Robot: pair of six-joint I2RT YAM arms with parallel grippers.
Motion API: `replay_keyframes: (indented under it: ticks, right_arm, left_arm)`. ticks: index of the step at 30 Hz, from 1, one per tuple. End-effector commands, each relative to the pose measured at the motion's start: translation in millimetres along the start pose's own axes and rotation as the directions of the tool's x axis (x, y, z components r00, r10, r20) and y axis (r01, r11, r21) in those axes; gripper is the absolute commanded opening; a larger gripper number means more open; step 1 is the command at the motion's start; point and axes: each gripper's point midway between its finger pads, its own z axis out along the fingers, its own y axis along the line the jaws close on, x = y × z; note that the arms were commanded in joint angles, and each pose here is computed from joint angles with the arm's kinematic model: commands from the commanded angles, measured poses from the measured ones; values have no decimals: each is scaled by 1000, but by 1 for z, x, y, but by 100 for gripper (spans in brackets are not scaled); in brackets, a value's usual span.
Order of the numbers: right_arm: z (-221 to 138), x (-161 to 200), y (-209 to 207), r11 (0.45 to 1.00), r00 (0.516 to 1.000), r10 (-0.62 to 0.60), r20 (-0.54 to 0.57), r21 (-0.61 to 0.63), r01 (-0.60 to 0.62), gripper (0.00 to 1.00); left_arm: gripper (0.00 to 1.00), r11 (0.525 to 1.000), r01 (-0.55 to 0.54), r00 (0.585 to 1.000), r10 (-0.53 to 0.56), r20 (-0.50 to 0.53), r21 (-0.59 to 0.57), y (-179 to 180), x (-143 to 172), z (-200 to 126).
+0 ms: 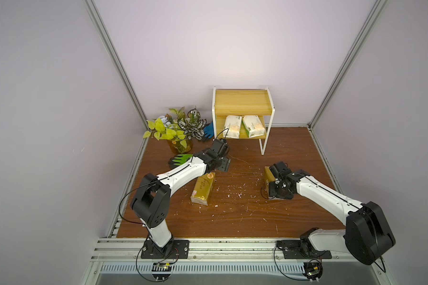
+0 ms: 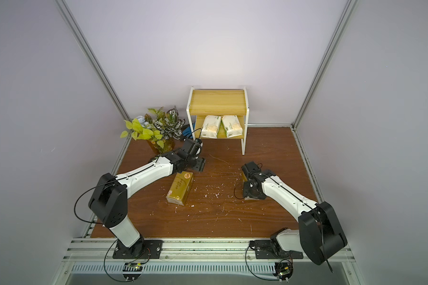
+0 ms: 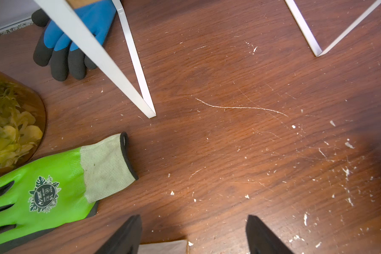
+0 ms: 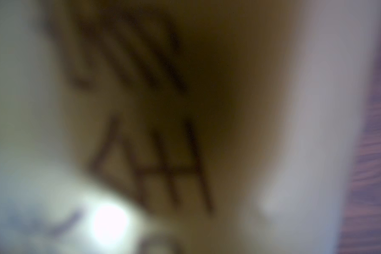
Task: Place the tissue boxes on the shelf by color
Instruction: Pick up the box of tissues from the center of the board, then place a box of tissues on the shelf.
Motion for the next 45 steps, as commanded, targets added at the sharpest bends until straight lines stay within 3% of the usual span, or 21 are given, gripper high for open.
replay_keyframes:
  ticks: [1, 5, 9, 15, 24, 36, 38, 45]
  right_arm:
    - [-64, -65, 13, 1000, 974, -14, 227, -22, 19, 46]
    - [-135, -123, 38, 995, 920, -24, 392, -80, 60, 45]
    - [-198, -170, 64, 987, 851, -54, 522, -101, 125, 45]
    - [-249, -229, 101, 971, 756, -51, 653, -145, 191, 43]
    - [-270, -319, 134, 964, 657, 12, 754, -182, 191, 43]
    - [-237, -341, 130, 964, 680, 48, 732, -213, 161, 45]
    - [-232, -342, 130, 963, 686, 41, 726, -212, 166, 46]
    - [-228, -341, 131, 961, 698, 43, 715, -220, 166, 59]
  left_arm:
    - [73, 1000, -7, 1000, 7, 10, -8, 4, -9, -6]
    - [64, 1000, -15, 1000, 15, -7, 0, 3, -6, -3]
    - [63, 999, -26, 1000, 26, -17, 23, -2, -3, -2]
    - [64, 999, -27, 1000, 28, -12, 33, -4, -4, -2]
    - [69, 999, -27, 999, 28, 22, -37, 10, -14, -16]
    - [75, 994, -20, 999, 25, 42, -104, 25, -17, -37]
    - [84, 994, -18, 999, 22, 43, -109, 26, -18, -38]
    - [90, 993, 5, 998, 2, 65, -115, 29, -23, -46]
